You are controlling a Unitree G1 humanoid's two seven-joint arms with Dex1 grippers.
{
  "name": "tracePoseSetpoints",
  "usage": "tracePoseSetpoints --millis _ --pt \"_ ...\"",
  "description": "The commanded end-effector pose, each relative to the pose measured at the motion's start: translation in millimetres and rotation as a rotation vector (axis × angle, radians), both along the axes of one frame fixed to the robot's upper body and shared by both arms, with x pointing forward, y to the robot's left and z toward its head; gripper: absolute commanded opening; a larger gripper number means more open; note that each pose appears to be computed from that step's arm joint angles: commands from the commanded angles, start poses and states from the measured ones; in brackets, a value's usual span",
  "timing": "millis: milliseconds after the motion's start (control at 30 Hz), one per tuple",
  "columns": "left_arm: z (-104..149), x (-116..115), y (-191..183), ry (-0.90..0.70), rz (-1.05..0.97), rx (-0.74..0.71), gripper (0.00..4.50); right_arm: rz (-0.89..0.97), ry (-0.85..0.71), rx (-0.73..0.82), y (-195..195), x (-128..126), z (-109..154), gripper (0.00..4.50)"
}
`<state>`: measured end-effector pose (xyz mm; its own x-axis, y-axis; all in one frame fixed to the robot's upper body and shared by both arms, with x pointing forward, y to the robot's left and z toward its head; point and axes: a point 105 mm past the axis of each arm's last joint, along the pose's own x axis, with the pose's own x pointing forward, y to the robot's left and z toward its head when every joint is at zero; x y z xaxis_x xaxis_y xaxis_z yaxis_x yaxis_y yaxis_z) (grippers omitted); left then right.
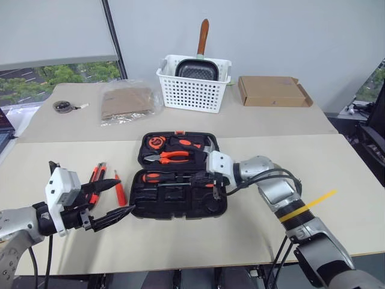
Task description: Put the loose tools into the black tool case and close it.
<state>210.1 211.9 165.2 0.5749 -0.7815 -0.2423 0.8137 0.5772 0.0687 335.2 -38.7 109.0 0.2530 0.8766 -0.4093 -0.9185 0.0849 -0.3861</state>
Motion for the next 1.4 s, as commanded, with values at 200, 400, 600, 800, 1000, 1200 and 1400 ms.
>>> tracePoseSetpoints --millis 200,400,600,800,1000,1200,1400 --pt "7.4 2.8 -2.1 -0.032 -0.033 0.015 4.5 0.068 0.052 0.166 3.8 -11.1 32.1 0.01" --pt "7.0 4.0 -2.4 -0.032 -0.041 0.017 4.5 0.098 0.053 0.173 5.4 -17.1 29.6 0.01" --pt "7.0 5.0 -2.6 -0.031 -0.048 0.018 4.5 0.027 0.024 0.004 -7.2 -5.8 0.1 0.01" --pt "6.0 5.7 -1.8 -0.03 -0.049 0.023 4.5 -0.009 0.035 -0.055 -12.7 -3.1 -12.7 0.01" --pt "3.1 4.6 -0.7 -0.026 -0.027 0.01 4.5 0.038 0.009 0.123 1.0 -9.6 15.1 0.01" --pt "-4.5 15.0 13.6 -0.064 0.209 0.007 4.5 0.066 -0.033 0.368 -15.7 -7.2 67.5 0.01" --pt "3.9 40.7 30.8 -0.16 0.612 -0.101 4.5 0.092 0.008 0.342 -51.7 -9.2 82.6 1.42"
